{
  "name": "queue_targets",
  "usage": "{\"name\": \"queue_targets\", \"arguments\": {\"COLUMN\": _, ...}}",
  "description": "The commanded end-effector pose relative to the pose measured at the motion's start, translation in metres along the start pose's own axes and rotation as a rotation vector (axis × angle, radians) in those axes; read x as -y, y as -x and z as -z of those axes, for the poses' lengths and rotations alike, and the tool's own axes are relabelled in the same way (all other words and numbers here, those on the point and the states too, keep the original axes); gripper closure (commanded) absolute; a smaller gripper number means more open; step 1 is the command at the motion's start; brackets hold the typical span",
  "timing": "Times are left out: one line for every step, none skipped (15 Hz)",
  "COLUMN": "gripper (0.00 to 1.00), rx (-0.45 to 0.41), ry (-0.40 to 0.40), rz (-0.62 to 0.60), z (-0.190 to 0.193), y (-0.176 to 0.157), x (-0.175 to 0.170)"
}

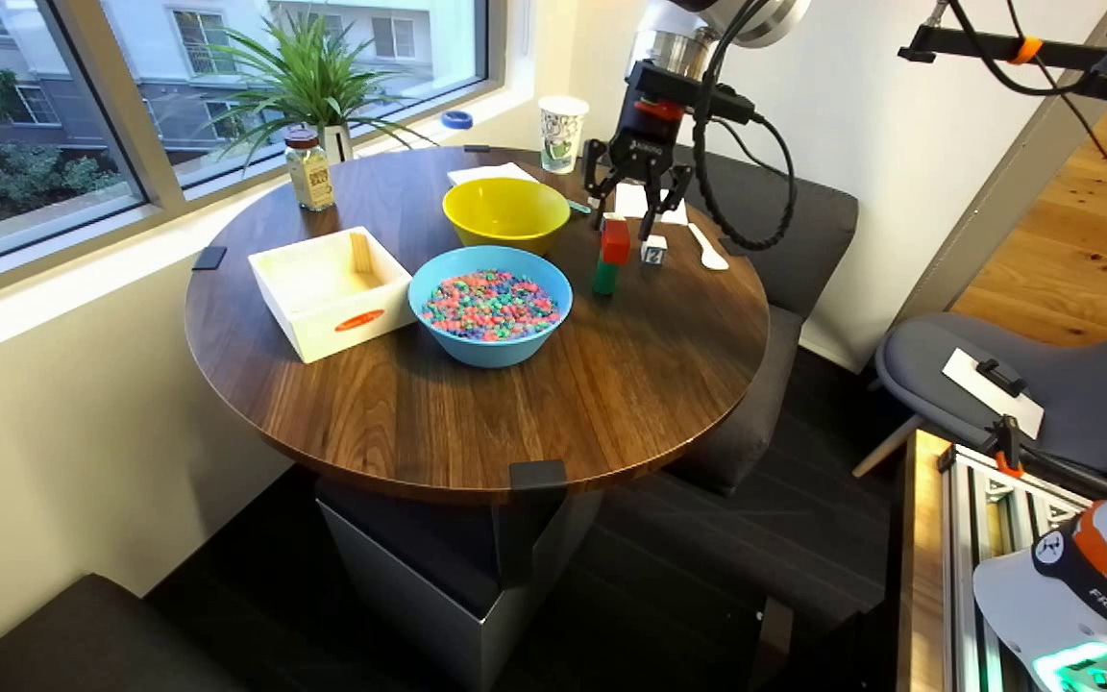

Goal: Turn the orange block in an upright position, pick up the white block and put it on top of the orange block

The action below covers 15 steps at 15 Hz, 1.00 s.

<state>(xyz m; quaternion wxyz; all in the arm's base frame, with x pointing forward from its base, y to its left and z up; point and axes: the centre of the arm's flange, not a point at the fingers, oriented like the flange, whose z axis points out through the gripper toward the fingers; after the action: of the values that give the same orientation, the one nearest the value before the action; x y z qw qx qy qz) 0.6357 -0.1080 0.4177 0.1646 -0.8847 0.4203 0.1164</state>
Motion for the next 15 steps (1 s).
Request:
{"name": "queue_targets", "arguments": {"gripper": 0.59, "rx": 0.034, "ry": -0.006, "rz": -0.026, "z": -0.002, "y": -0.006, "x": 0.004}}
{"name": "queue_targets", "arguments": {"gripper": 0.66, "rx": 0.033, "ry": -0.005, "rz": -0.027, "z": -0.002, "y": -0.007, "x": 0.004}}
{"name": "queue_targets", "arguments": {"gripper": 0.75, "rx": 0.033, "ry": -0.003, "rz": -0.028, "z": -0.003, "y": -0.007, "x": 0.004}}
{"name": "queue_targets", "arguments": {"gripper": 0.82, "rx": 0.032, "ry": -0.003, "rz": -0.029, "z": -0.003, "y": -0.007, "x": 0.004}}
{"name": "queue_targets", "arguments": {"gripper": 0.91, "rx": 0.027, "ry": -0.005, "rz": -0.03, "z": -0.003, "y": -0.007, "x": 0.005}}
{"name": "queue_targets", "arguments": {"gripper": 0.92, "rx": 0.024, "ry": -0.005, "rz": -0.028, "z": -0.001, "y": -0.006, "x": 0.006}}
{"name": "queue_targets", "arguments": {"gripper": 0.92, "rx": 0.013, "ry": -0.005, "rz": -0.024, "z": 0.001, "y": -0.004, "x": 0.008}}
{"name": "queue_targets", "arguments": {"gripper": 0.92, "rx": 0.0, "ry": -0.004, "rz": -0.017, "z": 0.004, "y": -0.002, "x": 0.01}}
{"name": "queue_targets", "arguments": {"gripper": 0.92, "rx": -0.034, "ry": 0.013, "rz": 0.001, "z": 0.008, "y": 0.003, "x": 0.012}}
{"name": "queue_targets", "arguments": {"gripper": 0.92, "rx": -0.076, "ry": 0.032, "rz": 0.03, "z": 0.012, "y": 0.008, "x": 0.016}}
{"name": "queue_targets", "arguments": {"gripper": 0.92, "rx": -0.115, "ry": 0.05, "rz": 0.06, "z": 0.017, "y": 0.016, "x": 0.021}}
{"name": "queue_targets", "arguments": {"gripper": 0.92, "rx": -0.155, "ry": 0.065, "rz": 0.089, "z": 0.021, "y": 0.023, "x": 0.025}}
{"name": "queue_targets", "arguments": {"gripper": 0.92, "rx": -0.183, "ry": 0.069, "rz": 0.117, "z": 0.026, "y": 0.032, "x": 0.031}}
{"name": "queue_targets", "arguments": {"gripper": 0.92, "rx": -0.219, "ry": 0.078, "rz": 0.142, "z": 0.031, "y": 0.04, "x": 0.036}}
{"name": "queue_targets", "arguments": {"gripper": 0.92, "rx": -0.255, "ry": 0.083, "rz": 0.166, "z": 0.035, "y": 0.049, "x": 0.042}}
